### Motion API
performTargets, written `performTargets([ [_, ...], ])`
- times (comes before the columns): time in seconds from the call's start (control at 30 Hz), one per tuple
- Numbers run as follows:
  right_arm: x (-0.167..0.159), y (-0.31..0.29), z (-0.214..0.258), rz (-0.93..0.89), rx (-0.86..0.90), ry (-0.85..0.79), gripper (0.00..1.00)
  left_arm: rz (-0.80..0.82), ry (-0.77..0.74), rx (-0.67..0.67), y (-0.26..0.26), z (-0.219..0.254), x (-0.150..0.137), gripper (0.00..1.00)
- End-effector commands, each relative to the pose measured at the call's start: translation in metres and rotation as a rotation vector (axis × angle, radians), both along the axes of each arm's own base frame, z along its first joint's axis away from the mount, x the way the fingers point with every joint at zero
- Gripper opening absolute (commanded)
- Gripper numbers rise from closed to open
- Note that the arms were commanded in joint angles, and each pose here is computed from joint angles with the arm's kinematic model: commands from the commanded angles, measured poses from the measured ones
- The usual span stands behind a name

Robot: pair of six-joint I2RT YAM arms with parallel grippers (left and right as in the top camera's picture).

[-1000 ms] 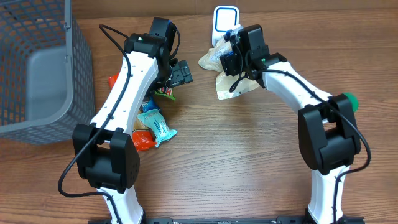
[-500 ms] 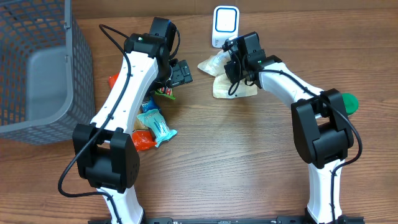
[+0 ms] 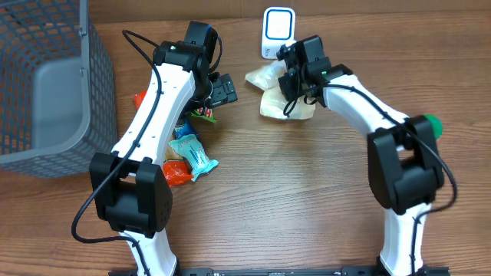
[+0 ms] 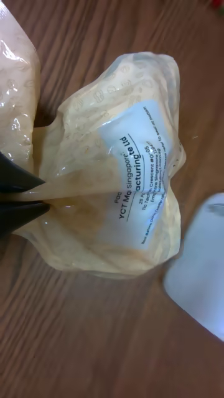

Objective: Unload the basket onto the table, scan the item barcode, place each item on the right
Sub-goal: 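Hold the bread bag label in front of the white scanner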

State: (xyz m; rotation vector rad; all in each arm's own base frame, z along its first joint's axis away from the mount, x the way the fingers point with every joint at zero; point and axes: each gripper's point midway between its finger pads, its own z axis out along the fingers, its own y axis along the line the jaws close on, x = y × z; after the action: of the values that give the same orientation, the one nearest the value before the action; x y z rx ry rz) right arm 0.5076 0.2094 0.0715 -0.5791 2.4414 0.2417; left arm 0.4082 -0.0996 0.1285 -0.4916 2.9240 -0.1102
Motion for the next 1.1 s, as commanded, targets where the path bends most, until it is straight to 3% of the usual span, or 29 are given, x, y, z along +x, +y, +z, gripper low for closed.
performTargets([
  [0.0,0.007,0.001,0.093,-0.014,0.078,-0.180,0.04,0.005,-0.035,0.001,0.003,0.013,0.002,1.00],
  [0.27,0.045,-0.003,0.131,-0.090,0.093,-0.408,0.04,0.005,-0.035,0.001,0.003,0.013,0.002,1.00],
  [0.47,0.075,-0.002,0.110,-0.138,0.089,-0.493,0.04,0.005,-0.035,0.001,0.003,0.013,0.002,1.00],
  [1.07,0.081,0.001,0.114,-0.148,0.121,-0.527,0.04,0.005,-0.035,0.001,0.003,0.013,0.002,0.99],
])
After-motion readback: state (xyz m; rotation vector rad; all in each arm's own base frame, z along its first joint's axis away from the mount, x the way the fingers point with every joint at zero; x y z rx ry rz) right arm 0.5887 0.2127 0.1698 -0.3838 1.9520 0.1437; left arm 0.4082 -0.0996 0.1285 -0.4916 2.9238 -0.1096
